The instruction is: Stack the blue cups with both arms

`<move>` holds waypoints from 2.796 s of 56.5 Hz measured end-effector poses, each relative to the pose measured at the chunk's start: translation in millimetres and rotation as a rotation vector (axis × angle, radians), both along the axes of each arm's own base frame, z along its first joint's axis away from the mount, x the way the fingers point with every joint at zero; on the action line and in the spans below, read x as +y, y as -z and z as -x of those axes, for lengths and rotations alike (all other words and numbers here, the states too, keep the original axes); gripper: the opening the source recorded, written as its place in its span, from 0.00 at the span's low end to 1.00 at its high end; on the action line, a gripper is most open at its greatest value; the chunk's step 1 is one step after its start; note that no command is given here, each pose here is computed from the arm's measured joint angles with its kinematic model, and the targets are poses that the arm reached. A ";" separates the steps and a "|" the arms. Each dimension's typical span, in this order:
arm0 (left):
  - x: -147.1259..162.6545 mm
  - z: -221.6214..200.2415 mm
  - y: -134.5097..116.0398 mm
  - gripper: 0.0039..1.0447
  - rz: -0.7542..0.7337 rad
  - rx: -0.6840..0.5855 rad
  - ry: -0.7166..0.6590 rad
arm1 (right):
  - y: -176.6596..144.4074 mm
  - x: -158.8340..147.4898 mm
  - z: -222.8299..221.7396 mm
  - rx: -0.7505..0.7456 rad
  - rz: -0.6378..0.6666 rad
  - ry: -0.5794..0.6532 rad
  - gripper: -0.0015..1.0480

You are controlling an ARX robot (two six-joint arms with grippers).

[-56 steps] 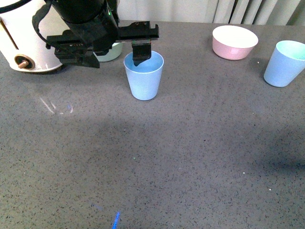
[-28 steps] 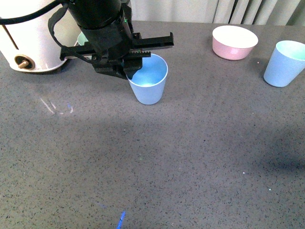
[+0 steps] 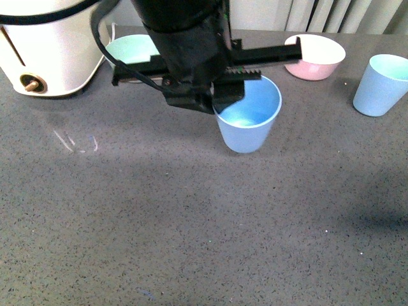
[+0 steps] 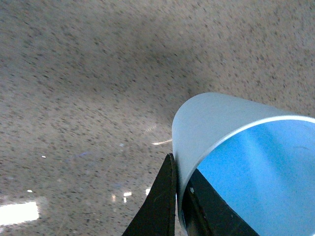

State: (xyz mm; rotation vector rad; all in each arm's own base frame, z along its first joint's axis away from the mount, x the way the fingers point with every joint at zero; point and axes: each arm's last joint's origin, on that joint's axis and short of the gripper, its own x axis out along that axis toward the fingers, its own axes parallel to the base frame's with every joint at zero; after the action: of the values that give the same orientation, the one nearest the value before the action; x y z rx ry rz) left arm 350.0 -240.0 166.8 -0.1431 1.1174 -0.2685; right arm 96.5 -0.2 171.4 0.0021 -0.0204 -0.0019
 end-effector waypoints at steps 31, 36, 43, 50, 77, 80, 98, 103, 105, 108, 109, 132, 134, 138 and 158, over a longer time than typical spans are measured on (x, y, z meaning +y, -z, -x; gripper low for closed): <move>-34.9 14.2 29.7 0.11 -0.057 0.010 0.049 | 0.0 0.0 0.0 0.000 0.000 0.000 0.91; -35.3 13.8 29.0 0.23 -0.054 0.008 0.050 | 0.0 0.0 0.0 0.000 0.000 0.000 0.91; -35.7 12.8 27.6 0.38 -0.047 0.001 0.050 | 0.0 0.0 0.0 0.000 0.000 0.000 0.91; -34.0 11.4 21.4 0.57 -0.032 -0.014 0.046 | 0.0 0.0 0.0 0.000 0.000 0.000 0.91; 53.4 25.4 -51.1 0.92 0.107 -0.282 -0.099 | 0.0 0.0 0.0 0.000 0.000 0.000 0.91; 65.8 29.0 -58.7 0.92 0.124 -0.318 -0.119 | 0.0 0.0 0.0 0.000 0.000 0.000 0.91; 165.0 83.0 -71.4 0.56 -0.061 -1.088 -0.319 | 0.0 0.0 0.0 0.000 0.000 0.000 0.91; 179.4 101.8 -64.1 0.42 -0.087 -1.130 -0.301 | 0.0 0.0 0.0 0.000 0.000 -0.001 0.91; 183.6 107.7 -59.4 0.37 -0.096 -1.127 -0.295 | 0.0 0.0 0.0 0.000 0.000 -0.001 0.91; 191.1 118.1 -49.0 0.27 -0.114 -1.112 -0.281 | 0.0 0.0 0.0 0.000 0.000 -0.001 0.91; 192.4 119.8 -47.3 0.25 -0.117 -1.109 -0.281 | 0.0 0.0 0.0 0.000 0.000 -0.001 0.91; 222.9 173.6 -19.4 0.01 -0.132 -1.109 -0.272 | 0.0 0.0 0.0 0.000 0.000 0.000 0.91; 224.0 176.4 -18.0 0.01 -0.132 -1.108 -0.270 | 0.0 0.0 0.0 0.000 0.000 0.000 0.91; 226.2 182.4 -15.4 0.01 -0.133 -1.107 -0.269 | 0.0 0.0 0.0 0.000 0.000 0.000 0.91; 239.5 209.1 0.1 0.01 -0.131 -1.116 -0.271 | 0.0 0.0 0.0 0.000 0.000 0.000 0.91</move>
State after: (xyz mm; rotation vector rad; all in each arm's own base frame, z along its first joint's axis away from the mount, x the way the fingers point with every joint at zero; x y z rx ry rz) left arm 140.9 -0.6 166.8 -0.0109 -0.0006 -0.0038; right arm 96.5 -0.2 171.4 0.0021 -0.0204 -0.0019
